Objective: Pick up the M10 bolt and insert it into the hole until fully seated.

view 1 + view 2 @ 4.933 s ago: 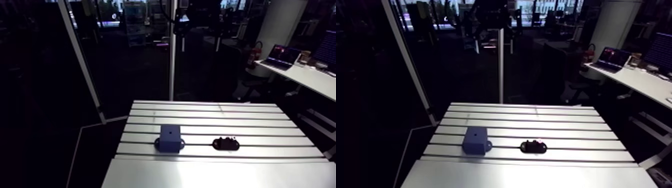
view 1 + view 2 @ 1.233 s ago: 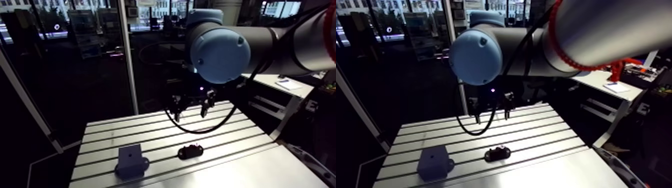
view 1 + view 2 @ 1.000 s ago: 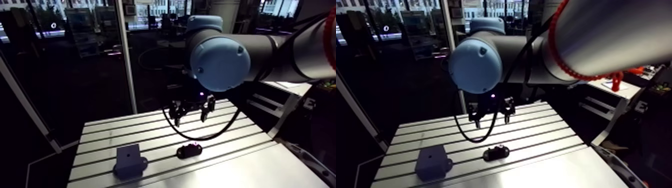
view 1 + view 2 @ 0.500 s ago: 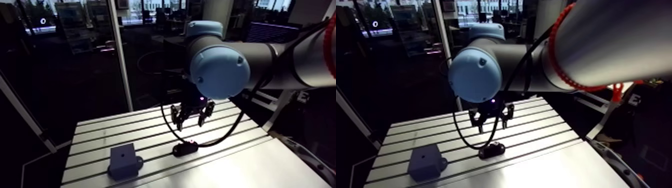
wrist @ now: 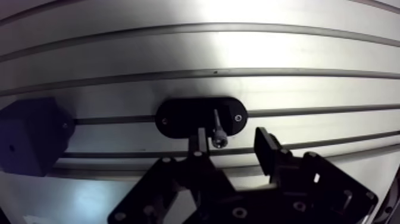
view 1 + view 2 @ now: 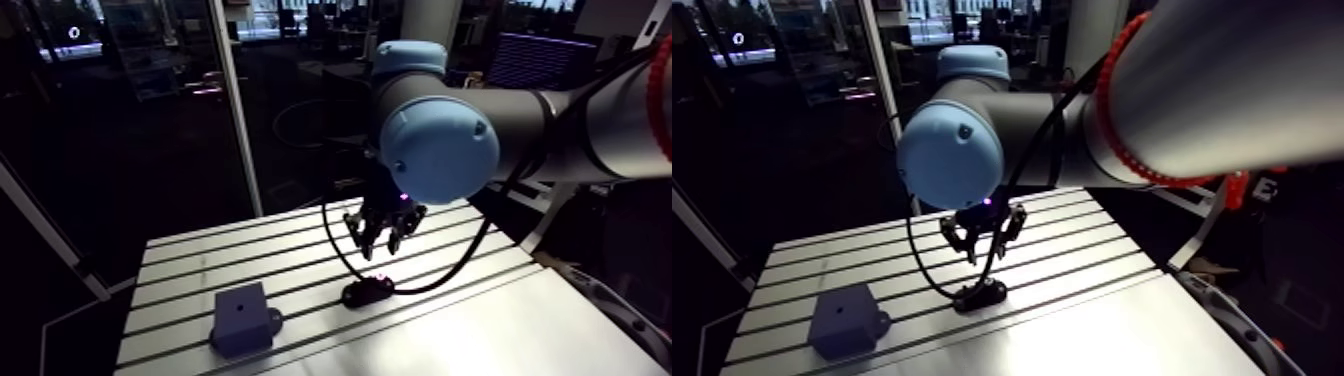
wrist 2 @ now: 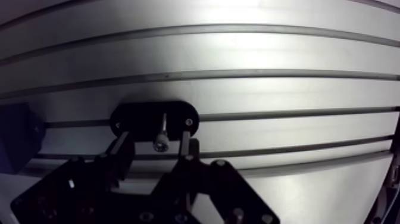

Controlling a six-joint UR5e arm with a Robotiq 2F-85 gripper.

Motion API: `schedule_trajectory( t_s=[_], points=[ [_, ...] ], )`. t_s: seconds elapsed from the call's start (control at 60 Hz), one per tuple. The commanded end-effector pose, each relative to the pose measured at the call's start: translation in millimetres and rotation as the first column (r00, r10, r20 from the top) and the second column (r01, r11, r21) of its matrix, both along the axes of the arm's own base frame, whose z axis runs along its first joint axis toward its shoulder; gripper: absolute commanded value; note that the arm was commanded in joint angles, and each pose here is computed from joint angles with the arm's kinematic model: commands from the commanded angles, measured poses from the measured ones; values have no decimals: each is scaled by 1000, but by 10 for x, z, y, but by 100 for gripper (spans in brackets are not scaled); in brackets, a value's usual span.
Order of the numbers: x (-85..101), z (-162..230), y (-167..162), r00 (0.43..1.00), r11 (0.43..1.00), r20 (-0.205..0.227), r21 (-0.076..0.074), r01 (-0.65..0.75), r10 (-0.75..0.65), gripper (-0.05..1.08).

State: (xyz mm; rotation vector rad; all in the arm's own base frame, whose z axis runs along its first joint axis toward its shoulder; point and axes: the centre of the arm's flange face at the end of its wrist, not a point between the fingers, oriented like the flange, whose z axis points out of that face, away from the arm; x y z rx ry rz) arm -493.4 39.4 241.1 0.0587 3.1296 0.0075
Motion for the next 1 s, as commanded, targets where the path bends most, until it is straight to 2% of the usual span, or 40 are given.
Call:
schedule_trajectory(
  t_s=[0.017, 1.0],
  points=[
    [-6, -56, 6, 1000, 1000, 11, -4, 0, 0, 51],
    [72, -259, -29, 999, 1000, 50, -16, 0, 0, 54]
  ],
)
